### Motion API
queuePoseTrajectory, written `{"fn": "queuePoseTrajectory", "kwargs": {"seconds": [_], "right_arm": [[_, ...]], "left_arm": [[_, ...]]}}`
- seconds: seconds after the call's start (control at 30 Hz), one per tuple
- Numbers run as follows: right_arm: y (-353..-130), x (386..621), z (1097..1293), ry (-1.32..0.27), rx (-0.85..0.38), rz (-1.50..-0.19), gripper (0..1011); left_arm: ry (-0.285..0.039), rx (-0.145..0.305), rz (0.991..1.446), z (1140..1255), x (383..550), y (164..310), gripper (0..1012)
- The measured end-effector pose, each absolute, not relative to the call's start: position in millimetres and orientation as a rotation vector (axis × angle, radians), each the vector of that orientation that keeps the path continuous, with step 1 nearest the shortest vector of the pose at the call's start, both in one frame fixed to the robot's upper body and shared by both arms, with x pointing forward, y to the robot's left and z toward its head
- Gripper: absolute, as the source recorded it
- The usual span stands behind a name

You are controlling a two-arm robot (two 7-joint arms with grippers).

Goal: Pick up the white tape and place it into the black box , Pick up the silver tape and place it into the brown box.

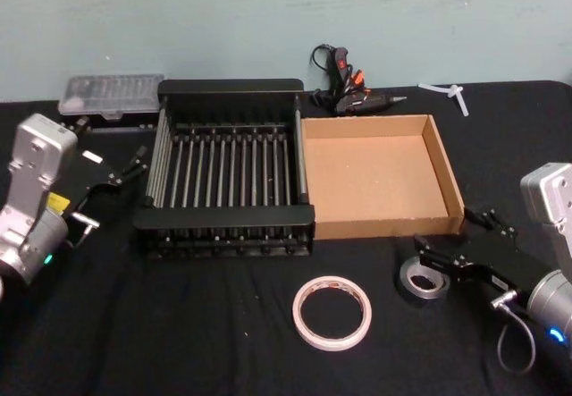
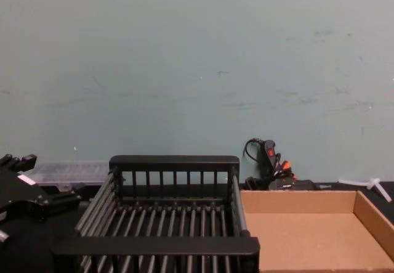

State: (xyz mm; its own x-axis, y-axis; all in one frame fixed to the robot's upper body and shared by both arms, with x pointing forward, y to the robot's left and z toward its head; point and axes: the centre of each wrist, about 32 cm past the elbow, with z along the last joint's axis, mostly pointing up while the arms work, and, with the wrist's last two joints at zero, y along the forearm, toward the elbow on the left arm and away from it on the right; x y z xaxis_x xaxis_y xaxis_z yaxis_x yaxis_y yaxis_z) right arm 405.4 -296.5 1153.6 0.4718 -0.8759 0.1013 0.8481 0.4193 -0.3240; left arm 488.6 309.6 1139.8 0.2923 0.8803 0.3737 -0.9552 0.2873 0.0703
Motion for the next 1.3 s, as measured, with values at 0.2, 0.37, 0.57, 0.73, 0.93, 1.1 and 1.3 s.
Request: {"fn": "queuePoseTrajectory", "kwargs": {"seconds": [0.2, 0.37, 0.57, 0.73, 0.93, 1.1, 1.3], "right_arm": [[-297.4, 401.1, 1153.5, 0.112, -0.379, -1.073, 1002], [-298.6, 397.8, 1152.2, 0.133, -0.393, -1.069, 1002], [-300.8, 394.4, 1149.9, 0.161, -0.405, -1.073, 1002], [-301.5, 393.5, 1148.6, 0.174, -0.412, -1.075, 1002], [-301.5, 394.0, 1146.8, 0.183, -0.418, -1.078, 1003], [-301.6, 395.6, 1144.9, 0.192, -0.43, -1.076, 1002], [-301.9, 397.3, 1143.4, 0.202, -0.438, -1.075, 1003]], "left_arm": [[-0.285, 0.304, 1.248, 1139.8, 488.6, 309.6, 1001], [-0.285, 0.304, 1.248, 1139.8, 488.6, 309.6, 1001], [-0.285, 0.304, 1.248, 1139.8, 488.6, 309.7, 1001], [-0.285, 0.305, 1.248, 1139.8, 488.6, 309.7, 1001], [-0.285, 0.304, 1.248, 1139.8, 488.6, 309.7, 1001], [-0.285, 0.304, 1.248, 1139.8, 488.6, 309.7, 1001], [-0.285, 0.304, 1.248, 1139.8, 488.6, 309.7, 1001]]}}
